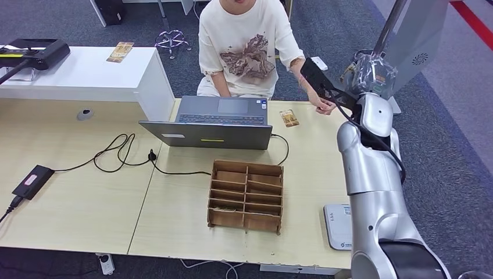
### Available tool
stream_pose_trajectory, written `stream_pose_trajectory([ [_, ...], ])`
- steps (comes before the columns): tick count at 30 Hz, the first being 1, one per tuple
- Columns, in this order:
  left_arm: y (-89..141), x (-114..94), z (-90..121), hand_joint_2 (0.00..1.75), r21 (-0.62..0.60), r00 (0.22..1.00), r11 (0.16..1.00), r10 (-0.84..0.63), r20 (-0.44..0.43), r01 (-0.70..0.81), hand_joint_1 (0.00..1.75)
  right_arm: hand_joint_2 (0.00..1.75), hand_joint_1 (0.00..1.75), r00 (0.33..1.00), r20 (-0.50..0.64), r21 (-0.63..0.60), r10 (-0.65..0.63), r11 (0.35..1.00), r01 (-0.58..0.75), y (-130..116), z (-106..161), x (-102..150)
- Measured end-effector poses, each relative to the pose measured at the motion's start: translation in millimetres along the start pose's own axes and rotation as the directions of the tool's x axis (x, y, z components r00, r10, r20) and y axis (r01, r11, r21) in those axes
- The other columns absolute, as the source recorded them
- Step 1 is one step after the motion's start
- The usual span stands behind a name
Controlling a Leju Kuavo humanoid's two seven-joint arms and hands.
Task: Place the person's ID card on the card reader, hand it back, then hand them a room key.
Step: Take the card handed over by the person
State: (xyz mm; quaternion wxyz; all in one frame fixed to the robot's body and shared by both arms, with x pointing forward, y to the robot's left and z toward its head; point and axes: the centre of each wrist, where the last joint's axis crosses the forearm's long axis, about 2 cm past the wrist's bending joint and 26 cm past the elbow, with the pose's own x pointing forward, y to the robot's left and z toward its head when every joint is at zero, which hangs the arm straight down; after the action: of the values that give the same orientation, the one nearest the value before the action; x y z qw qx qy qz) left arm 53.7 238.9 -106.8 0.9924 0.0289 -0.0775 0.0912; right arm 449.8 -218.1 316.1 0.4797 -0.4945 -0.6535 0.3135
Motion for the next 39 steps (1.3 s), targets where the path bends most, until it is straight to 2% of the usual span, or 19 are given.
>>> stream_pose_trajectory([
  [14,-1.9,-1.3,0.4,0.0,0.007,0.999,0.999,0.037,-0.006,-0.037,0.0,1.75,1.75,0.949,0.094,-0.071,-0.301,0.949,0.308,-18.8,15.4,-2.2],
  [17,-2.8,-2.1,0.6,0.0,0.009,0.998,0.998,0.056,-0.009,-0.056,0.0,1.75,1.75,0.882,0.128,-0.05,-0.454,0.885,0.463,-22.6,20.9,-8.2],
  [21,-3.8,-3.2,0.9,0.0,0.013,0.996,0.996,0.087,-0.011,-0.087,0.0,1.75,1.75,0.74,0.153,0.023,-0.655,0.751,0.66,-20.2,29.7,-25.4],
  [24,-4.3,-4.2,1.0,0.0,0.013,0.994,0.994,0.106,-0.013,-0.106,0.0,1.75,1.75,0.647,0.156,0.06,-0.746,0.661,0.748,-12.2,36.0,-45.5],
  [31,-5.6,-5.7,1.3,0.0,0.015,0.991,0.991,0.132,-0.016,-0.131,0.0,1.75,1.75,0.524,0.121,0.098,-0.843,0.535,0.839,-0.1,49.8,-92.7],
  [39,-5.1,-7.6,1.4,0.0,0.018,0.988,0.988,0.155,-0.02,-0.154,0.0,1.75,1.75,0.386,0.077,0.165,-0.919,0.394,0.904,0.7,64.2,-147.7],
])
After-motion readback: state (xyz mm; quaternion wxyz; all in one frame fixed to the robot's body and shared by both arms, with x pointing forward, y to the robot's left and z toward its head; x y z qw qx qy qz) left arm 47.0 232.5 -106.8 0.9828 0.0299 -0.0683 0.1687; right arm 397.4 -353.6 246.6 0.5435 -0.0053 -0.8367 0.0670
